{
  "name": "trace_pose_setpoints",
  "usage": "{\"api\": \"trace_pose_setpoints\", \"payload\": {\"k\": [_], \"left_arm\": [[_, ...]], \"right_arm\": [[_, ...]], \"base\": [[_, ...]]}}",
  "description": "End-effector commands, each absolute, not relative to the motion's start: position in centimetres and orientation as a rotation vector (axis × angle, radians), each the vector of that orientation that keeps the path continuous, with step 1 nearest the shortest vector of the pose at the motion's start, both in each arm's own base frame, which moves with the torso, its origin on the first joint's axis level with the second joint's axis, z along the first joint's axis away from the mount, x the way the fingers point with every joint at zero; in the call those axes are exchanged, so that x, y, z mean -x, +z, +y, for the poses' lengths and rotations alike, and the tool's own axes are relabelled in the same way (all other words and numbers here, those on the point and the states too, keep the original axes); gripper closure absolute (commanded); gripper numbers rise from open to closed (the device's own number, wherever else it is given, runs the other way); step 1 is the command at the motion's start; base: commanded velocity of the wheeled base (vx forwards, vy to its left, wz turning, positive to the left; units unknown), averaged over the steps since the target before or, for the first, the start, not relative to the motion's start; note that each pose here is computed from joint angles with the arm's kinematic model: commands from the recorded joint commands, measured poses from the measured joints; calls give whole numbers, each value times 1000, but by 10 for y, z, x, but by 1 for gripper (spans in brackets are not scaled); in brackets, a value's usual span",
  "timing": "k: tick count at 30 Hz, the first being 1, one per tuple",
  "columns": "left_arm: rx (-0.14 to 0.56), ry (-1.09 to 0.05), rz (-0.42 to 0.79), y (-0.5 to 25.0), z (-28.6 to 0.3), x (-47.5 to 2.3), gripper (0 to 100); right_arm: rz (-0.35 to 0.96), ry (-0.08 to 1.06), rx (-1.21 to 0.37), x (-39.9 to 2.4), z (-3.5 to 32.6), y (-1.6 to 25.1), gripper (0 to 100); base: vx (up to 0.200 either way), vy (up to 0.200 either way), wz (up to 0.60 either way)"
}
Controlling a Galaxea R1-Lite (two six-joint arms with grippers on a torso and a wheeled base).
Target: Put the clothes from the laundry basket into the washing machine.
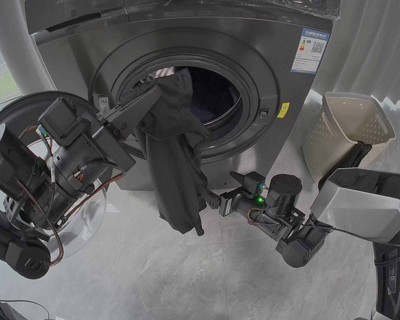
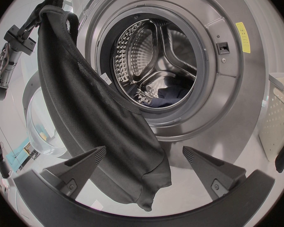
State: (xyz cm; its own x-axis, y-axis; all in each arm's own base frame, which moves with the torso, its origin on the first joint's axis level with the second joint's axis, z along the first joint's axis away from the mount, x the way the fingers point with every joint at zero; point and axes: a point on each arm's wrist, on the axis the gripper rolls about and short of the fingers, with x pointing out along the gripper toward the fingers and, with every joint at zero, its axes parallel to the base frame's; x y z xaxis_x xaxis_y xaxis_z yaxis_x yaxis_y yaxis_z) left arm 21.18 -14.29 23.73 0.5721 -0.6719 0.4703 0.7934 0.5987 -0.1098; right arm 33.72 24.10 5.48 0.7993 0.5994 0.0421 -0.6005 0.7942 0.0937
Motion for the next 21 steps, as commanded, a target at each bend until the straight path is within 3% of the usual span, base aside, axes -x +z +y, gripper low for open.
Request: {"api": "trace_pose_setpoints", "payload": {"k": [1,13,21], "left_arm": [[327,-878,-402,236,-143,-211,100],[332,-876,-389,234,-143,-211,100],[332,-876,-392,235,-143,-211,100]], "right_arm": [[-17,652,-107,-346,251,46,0],[-60,675,-107,-354,265,45,0],[-83,797,-112,-352,275,46,0]], "base": [[0,0,0],[0,0,0],[0,0,0]]}}
